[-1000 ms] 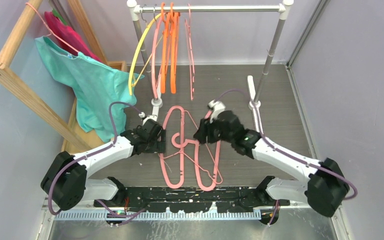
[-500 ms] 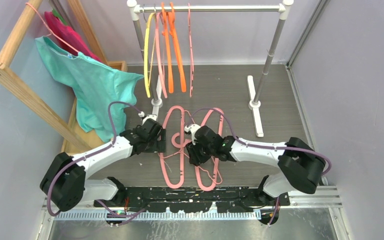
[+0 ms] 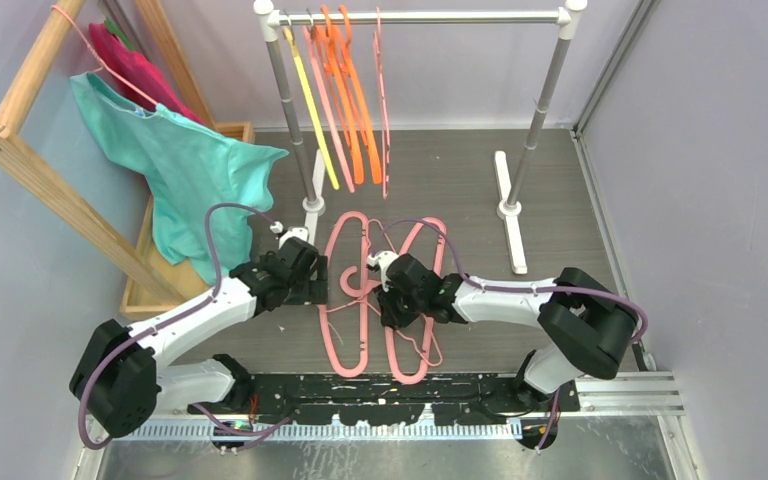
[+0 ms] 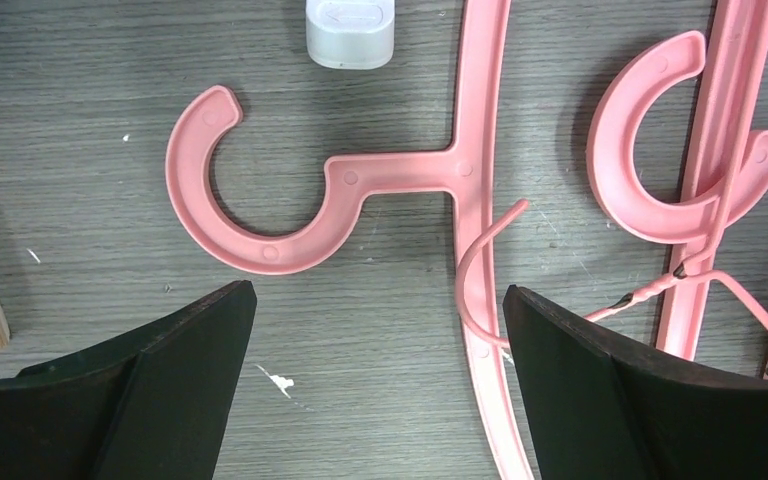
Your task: Organize the hangers
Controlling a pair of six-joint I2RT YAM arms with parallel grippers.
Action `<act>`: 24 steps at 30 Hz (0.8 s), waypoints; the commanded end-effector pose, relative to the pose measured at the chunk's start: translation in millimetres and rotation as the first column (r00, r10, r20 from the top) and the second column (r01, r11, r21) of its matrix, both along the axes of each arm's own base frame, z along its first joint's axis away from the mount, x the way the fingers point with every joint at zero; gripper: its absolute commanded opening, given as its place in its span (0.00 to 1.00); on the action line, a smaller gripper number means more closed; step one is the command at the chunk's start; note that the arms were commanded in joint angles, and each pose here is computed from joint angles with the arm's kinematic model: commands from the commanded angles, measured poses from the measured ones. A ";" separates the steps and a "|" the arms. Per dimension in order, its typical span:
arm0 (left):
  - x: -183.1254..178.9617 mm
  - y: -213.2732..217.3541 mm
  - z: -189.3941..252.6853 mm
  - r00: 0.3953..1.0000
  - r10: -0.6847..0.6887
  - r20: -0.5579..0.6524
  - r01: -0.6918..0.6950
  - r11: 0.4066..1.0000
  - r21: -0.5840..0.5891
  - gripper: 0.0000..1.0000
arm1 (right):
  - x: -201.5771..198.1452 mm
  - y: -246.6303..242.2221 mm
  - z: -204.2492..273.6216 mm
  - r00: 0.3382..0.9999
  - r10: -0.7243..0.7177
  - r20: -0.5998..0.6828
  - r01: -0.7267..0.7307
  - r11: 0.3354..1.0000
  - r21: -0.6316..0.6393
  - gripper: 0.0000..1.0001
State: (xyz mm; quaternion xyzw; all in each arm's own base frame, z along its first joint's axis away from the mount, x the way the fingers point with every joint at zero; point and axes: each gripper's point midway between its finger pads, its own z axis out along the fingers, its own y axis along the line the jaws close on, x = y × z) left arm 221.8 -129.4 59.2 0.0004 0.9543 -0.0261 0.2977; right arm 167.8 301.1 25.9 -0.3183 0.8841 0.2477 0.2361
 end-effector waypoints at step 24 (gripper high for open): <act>18.9 -3.5 32.8 0.997 -0.001 0.082 0.001 1.000 0.000 0.98 | 76.4 -92.8 203.6 0.926 -0.355 0.128 0.266 0.854 0.447 0.01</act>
